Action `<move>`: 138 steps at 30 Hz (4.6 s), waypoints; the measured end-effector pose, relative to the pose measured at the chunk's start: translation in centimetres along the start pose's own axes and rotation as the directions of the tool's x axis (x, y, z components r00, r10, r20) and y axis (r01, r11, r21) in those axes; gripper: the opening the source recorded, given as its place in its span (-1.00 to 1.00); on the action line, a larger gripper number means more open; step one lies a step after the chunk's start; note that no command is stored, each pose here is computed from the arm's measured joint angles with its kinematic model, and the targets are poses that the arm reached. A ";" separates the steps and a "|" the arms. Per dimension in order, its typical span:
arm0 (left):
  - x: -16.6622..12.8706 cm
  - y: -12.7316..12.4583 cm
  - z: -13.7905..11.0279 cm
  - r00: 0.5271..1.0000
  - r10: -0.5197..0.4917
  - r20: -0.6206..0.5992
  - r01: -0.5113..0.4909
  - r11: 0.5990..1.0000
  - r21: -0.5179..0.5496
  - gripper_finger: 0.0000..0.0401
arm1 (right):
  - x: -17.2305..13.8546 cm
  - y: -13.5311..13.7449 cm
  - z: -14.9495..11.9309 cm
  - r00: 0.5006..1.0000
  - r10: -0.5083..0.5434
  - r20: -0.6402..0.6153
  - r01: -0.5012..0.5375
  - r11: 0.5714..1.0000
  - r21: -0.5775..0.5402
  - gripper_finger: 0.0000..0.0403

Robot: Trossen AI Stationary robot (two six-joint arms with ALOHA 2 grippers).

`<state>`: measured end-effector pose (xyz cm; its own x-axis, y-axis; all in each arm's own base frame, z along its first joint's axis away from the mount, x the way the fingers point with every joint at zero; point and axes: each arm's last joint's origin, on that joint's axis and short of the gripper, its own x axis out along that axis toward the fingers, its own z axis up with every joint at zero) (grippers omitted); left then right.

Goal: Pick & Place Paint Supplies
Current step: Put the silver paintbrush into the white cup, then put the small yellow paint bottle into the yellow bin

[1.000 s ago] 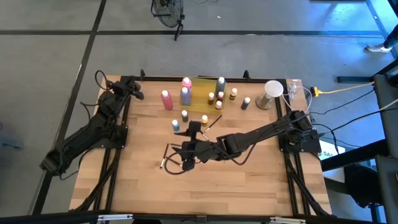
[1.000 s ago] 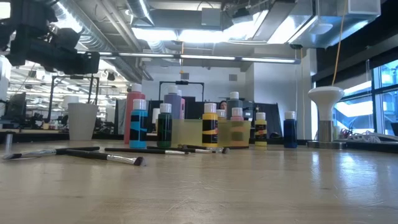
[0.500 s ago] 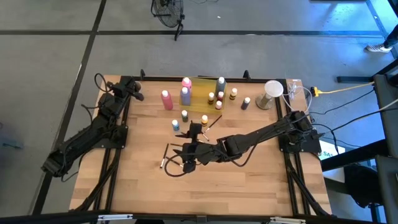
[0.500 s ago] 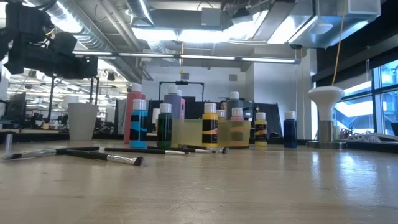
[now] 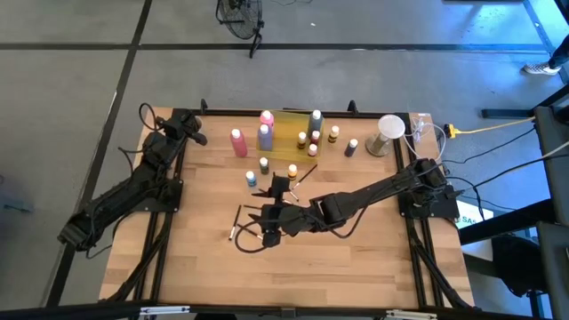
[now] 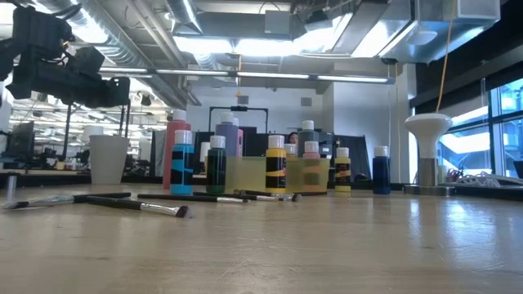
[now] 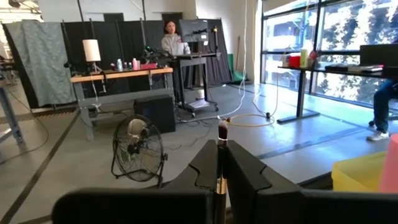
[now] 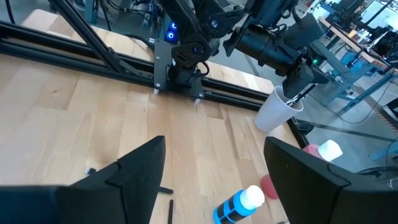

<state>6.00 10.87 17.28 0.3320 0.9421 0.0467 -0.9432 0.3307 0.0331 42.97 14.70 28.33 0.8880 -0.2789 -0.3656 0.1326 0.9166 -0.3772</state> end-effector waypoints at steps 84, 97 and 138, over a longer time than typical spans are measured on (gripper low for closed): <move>0.0 -0.2 -0.1 0.998 -0.054 -0.009 0.054 0.999 0.007 -0.12 | 0.0 0.0 -0.6 0.998 -0.008 -0.055 0.008 1.000 0.010 0.38; -0.7 -0.7 1.0 0.950 -0.298 0.093 0.301 0.954 -0.017 -0.11 | 0.0 -0.5 -0.5 0.983 -0.172 -0.061 0.172 0.985 -0.004 0.38; -3.2 -6.4 1.1 0.385 -0.915 0.119 0.918 0.393 0.050 -0.10 | 0.1 0.1 -0.7 0.994 0.098 -0.056 -0.097 0.995 0.010 0.38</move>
<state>11.01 5.67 18.05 0.9929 0.0536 0.1062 -0.0650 0.9922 0.1061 42.79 14.53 27.63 0.8705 -0.2037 -0.4480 0.0499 0.9422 -0.3314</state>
